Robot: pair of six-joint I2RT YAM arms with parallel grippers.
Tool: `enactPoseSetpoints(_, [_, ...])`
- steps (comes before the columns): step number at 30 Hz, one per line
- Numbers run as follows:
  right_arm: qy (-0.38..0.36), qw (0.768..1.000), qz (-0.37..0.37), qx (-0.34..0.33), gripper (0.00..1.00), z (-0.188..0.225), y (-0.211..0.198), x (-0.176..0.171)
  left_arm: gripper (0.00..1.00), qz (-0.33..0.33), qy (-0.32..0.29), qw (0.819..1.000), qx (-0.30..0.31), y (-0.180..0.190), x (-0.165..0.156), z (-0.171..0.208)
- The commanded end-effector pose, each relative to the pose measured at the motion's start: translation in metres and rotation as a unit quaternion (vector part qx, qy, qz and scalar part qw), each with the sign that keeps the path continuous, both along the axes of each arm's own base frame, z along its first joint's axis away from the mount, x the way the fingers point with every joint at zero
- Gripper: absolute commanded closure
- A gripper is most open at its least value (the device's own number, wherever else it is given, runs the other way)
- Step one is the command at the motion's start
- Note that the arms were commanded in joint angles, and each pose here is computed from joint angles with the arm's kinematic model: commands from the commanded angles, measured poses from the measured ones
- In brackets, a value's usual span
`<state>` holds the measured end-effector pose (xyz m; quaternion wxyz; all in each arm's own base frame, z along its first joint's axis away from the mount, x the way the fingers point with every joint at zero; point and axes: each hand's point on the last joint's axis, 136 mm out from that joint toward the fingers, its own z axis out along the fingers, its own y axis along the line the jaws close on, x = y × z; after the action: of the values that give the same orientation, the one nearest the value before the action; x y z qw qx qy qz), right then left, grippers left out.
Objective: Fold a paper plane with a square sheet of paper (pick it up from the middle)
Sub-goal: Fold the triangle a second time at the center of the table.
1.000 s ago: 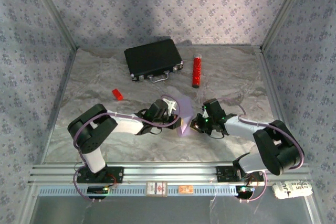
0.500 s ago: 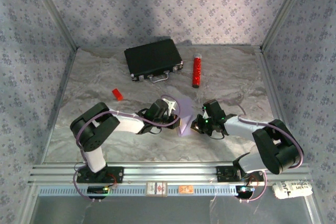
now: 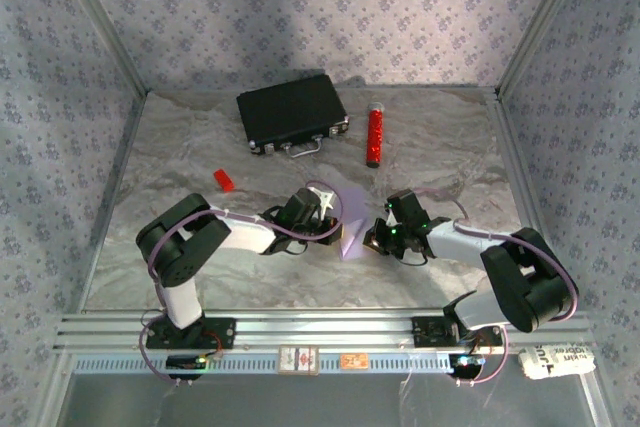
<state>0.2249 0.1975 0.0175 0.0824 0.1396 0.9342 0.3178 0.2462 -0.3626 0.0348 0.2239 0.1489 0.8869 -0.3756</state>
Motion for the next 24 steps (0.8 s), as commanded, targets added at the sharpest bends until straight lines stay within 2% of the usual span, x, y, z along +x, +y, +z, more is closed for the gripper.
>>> enactPoseSetpoints(1, [0.028, 0.999, -0.005, -0.038, 0.94, -0.0143, -0.0152, -0.012, 0.96, 0.004, -0.011, 1.0, 0.001, -0.0007, 0.0074, -0.0004])
enactPoseSetpoints(24, [0.024, 0.999, -0.01, -0.039, 0.94, -0.0131, -0.0209, -0.0132, 0.96, 0.005, -0.019, 1.0, 0.02, 0.0018, 0.0114, -0.0042])
